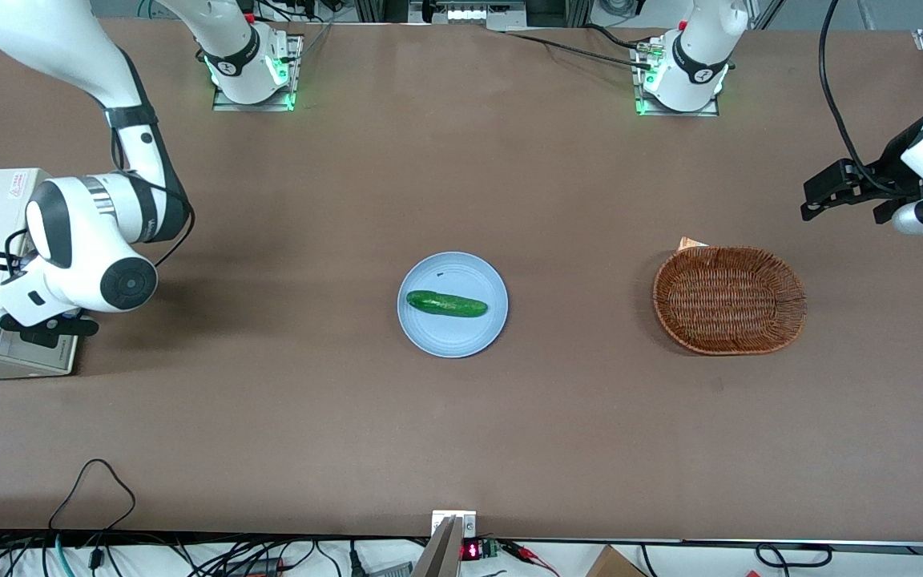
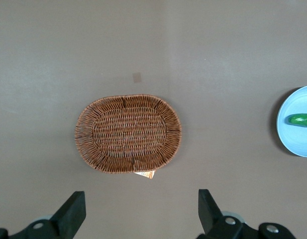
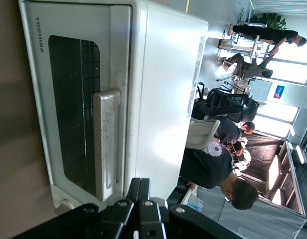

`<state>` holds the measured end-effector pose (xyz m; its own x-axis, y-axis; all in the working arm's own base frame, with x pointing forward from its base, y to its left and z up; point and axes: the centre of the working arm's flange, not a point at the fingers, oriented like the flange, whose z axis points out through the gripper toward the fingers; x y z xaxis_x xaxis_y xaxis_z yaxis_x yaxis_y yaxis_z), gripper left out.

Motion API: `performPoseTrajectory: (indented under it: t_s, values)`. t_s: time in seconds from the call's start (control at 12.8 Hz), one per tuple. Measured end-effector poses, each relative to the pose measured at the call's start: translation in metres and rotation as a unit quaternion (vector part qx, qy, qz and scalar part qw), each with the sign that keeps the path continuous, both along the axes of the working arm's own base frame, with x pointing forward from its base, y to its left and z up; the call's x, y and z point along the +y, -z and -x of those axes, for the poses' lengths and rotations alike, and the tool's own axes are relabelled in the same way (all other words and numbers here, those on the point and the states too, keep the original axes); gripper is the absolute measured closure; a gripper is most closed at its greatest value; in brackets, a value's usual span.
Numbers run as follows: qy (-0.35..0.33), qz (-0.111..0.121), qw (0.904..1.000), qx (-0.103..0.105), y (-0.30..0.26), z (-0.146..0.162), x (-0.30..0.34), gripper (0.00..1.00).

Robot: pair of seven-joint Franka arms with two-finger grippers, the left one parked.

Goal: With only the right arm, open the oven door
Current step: 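Move the right gripper down to the toaster oven door handle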

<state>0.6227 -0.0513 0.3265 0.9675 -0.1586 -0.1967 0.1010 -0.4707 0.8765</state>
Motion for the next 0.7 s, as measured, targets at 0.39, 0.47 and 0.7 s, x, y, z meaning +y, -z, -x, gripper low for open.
performPoseTrajectory:
  t_s: [0.39,0.47,0.7]
  values:
    - [0.007,0.04,0.9983,-0.042,0.039,-0.003,0.0,0.98]
    - [0.005,0.046,0.998,-0.043,0.046,-0.004,0.0,0.98]
    - [0.0,0.054,0.9977,-0.041,0.05,-0.004,-0.003,0.98]
